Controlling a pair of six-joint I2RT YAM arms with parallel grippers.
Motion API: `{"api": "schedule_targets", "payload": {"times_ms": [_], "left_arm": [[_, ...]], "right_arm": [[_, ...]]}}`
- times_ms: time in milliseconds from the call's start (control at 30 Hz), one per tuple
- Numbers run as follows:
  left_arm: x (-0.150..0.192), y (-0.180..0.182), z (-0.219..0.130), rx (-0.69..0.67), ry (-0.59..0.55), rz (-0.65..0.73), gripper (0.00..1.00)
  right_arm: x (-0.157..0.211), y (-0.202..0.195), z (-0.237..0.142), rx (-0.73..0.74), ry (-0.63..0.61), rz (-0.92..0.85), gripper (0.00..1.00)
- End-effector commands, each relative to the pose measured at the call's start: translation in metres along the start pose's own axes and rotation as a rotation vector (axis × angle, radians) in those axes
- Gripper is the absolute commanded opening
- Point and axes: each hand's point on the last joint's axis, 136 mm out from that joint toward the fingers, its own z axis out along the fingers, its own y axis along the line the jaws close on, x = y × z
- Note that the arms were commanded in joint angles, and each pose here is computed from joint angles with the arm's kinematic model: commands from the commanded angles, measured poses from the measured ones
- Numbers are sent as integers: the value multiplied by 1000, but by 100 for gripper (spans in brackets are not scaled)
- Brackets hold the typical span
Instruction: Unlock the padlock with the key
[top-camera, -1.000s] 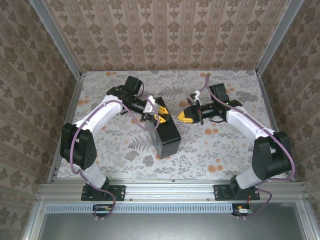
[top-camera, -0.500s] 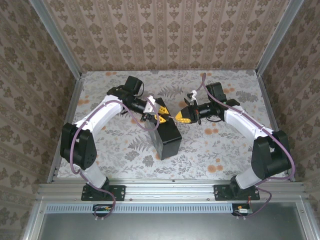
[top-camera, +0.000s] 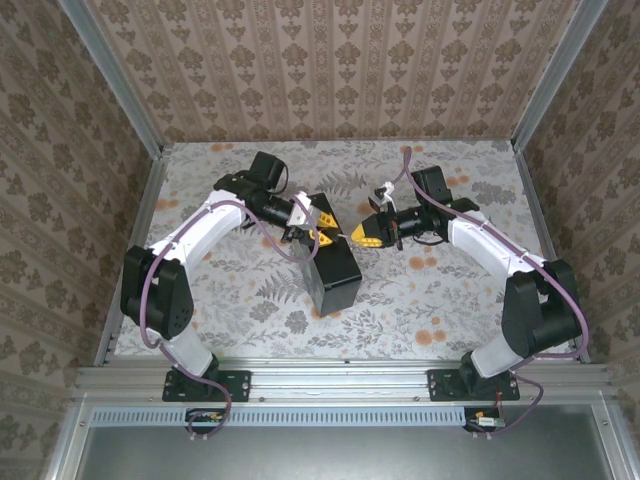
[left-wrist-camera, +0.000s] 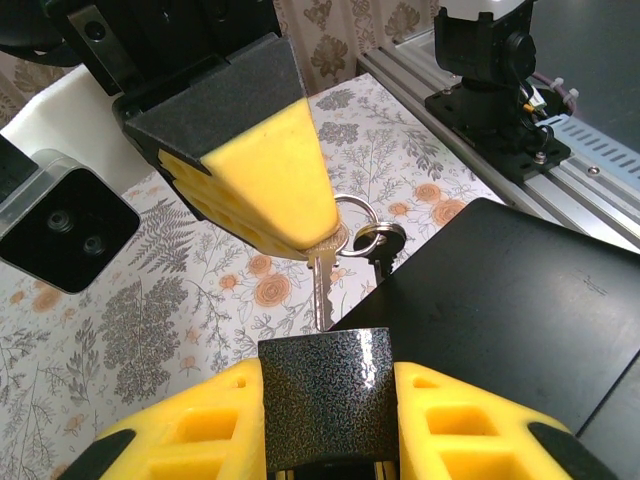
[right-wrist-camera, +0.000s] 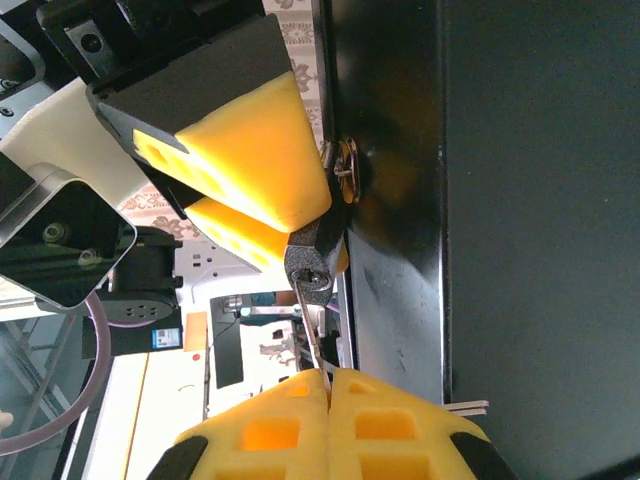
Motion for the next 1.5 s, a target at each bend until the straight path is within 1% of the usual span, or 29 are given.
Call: {"api": "schedule_targets", "payload": {"times_ms": [0,367,867,1267,1467], "left_arm": [[-28,2,-5,-5,-76,58,18],[-28,1,-4,-3,-73,56,18],[-26,2,-2,1,-69,54,18],[-25,3,-1,-1,-61,51,17],[-25,3,-1,-2,-60,51,17]], "right_arm": [[-1,-3,-1,3,2,1,0],[-3,-10,0,15,0,21,0],[-10,-7,-4,12,-24,12,0],[-5,-2,-4,0,-19,-11,0],[-5,-6,-2,6,-13,5,0]]}}
